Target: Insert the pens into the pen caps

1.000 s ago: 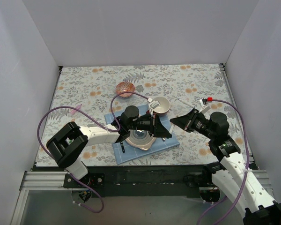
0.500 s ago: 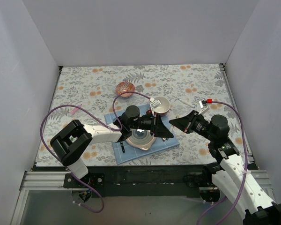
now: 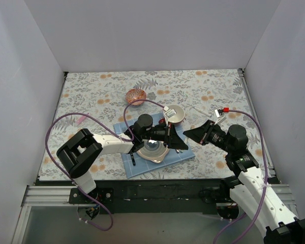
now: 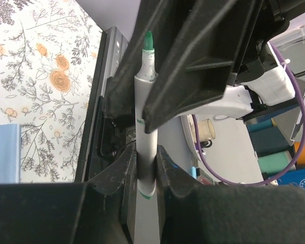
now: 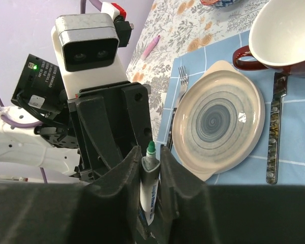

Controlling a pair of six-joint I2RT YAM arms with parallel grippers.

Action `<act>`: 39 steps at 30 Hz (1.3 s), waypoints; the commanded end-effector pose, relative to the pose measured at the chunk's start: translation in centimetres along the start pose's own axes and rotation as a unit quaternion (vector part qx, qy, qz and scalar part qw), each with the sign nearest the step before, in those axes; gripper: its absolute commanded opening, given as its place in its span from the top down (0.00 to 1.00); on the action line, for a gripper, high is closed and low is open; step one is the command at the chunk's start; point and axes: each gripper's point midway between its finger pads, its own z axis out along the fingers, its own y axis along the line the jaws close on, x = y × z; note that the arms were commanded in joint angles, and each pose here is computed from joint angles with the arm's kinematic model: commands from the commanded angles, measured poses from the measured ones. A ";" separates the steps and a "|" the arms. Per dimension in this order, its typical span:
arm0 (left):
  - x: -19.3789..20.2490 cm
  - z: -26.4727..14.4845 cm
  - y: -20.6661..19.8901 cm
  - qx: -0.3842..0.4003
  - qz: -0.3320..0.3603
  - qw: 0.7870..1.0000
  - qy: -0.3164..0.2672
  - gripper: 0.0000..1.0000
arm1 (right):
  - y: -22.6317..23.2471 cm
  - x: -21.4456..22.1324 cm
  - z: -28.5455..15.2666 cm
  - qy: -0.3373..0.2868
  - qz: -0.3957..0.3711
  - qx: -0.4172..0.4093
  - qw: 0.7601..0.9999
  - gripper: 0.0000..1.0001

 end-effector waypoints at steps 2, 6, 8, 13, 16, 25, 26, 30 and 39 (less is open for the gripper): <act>-1.6 -0.3 -1.6 0.000 0.039 0.999 -0.011 1.00 | 1.9 -1.2 0.2 -0.002 -0.041 -0.027 0.999 0.59; -1.9 -0.5 -1.4 -0.016 0.040 0.999 -0.019 1.00 | 2.1 -1.0 0.2 0.006 -0.046 -0.035 0.998 0.48; -2.5 -1.0 -1.8 -0.026 0.055 0.998 -0.028 1.00 | 2.6 -1.2 0.0 0.003 -0.054 -0.042 0.998 0.44; -2.8 -3.2 0.5 -0.125 0.070 0.989 -0.049 1.00 | 3.5 -1.6 -0.3 0.002 -0.079 -0.051 0.996 0.41; -2.6 -4.2 0.3 -0.147 0.087 0.984 -0.043 1.00 | 3.6 -1.3 -0.1 0.007 -0.082 -0.067 0.994 0.41; -2.9 -5.9 -1.1 -0.178 0.090 0.978 -0.055 1.00 | 7.6 -1.6 0.0 -0.010 -0.126 -0.171 0.977 0.43; -2.9 -5.9 -1.1 -0.178 0.082 0.979 -0.056 1.00 | 7.5 -1.6 0.1 -0.011 -0.128 -0.170 0.977 0.44; -3.3 -5.4 -0.9 -0.177 0.075 0.980 -0.056 1.00 | 7.0 -1.7 0.6 -0.012 -0.132 -0.162 0.978 0.44; -4.5 -4.3 -1.5 -0.152 0.089 0.983 -0.058 1.00 | 6.7 -1.6 1.4 0.002 -0.128 -0.163 0.978 0.43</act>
